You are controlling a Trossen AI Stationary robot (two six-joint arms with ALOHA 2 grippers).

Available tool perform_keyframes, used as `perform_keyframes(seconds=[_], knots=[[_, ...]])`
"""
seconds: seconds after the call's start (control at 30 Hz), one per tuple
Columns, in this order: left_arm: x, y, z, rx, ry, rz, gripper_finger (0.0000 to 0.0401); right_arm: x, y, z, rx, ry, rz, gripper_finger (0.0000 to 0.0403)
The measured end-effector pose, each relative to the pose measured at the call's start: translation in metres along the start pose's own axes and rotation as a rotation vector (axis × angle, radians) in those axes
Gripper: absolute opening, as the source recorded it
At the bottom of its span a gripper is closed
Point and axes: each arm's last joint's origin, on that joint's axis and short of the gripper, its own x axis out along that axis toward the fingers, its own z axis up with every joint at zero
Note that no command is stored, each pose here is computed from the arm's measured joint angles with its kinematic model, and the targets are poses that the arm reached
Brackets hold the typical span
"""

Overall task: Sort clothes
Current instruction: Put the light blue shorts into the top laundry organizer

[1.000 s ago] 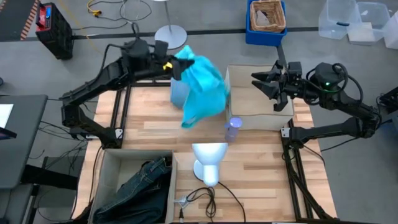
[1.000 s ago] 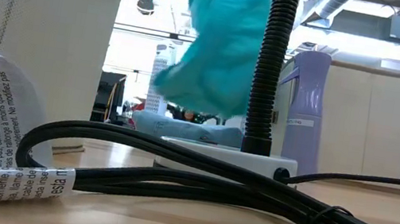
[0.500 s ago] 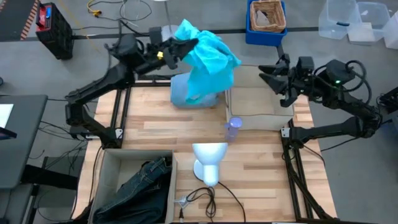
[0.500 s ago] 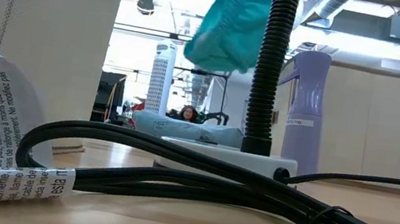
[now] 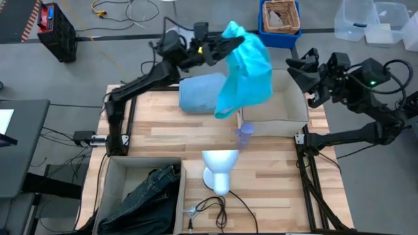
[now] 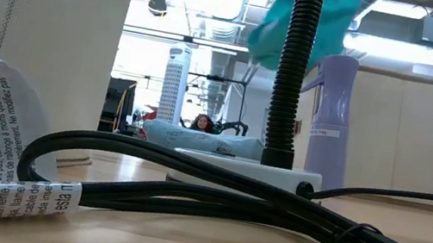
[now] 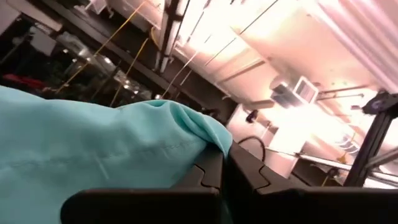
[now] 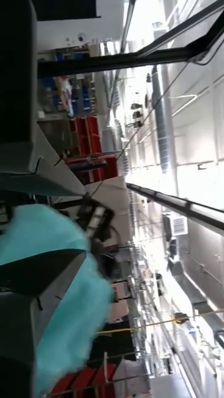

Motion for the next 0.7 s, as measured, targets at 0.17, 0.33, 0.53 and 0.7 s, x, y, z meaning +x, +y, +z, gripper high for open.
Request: perform_keyframes(seconds=[0.17,0.33,0.53,0.7], knots=[[0.011,0.023,-0.012,-0.046,-0.076,-0.063,0.0,0.001,0.0,-0.002,0.002,0.017,0.002,0.0162],[0.013,0.054,-0.031,-0.14,-0.029,0.003,0.0,0.0,0.002,0.0,-0.014,-0.008,0.019,0.0162],[0.017,0.073,-0.052,-0.168,0.004,0.045,0.0,0.001,0.002,0.0,-0.02,-0.004,0.019,0.0162],[0.017,0.088,-0.066,-0.196,0.063,0.131,0.0,0.001,0.002,-0.002,-0.034,0.016,0.016,0.0162]])
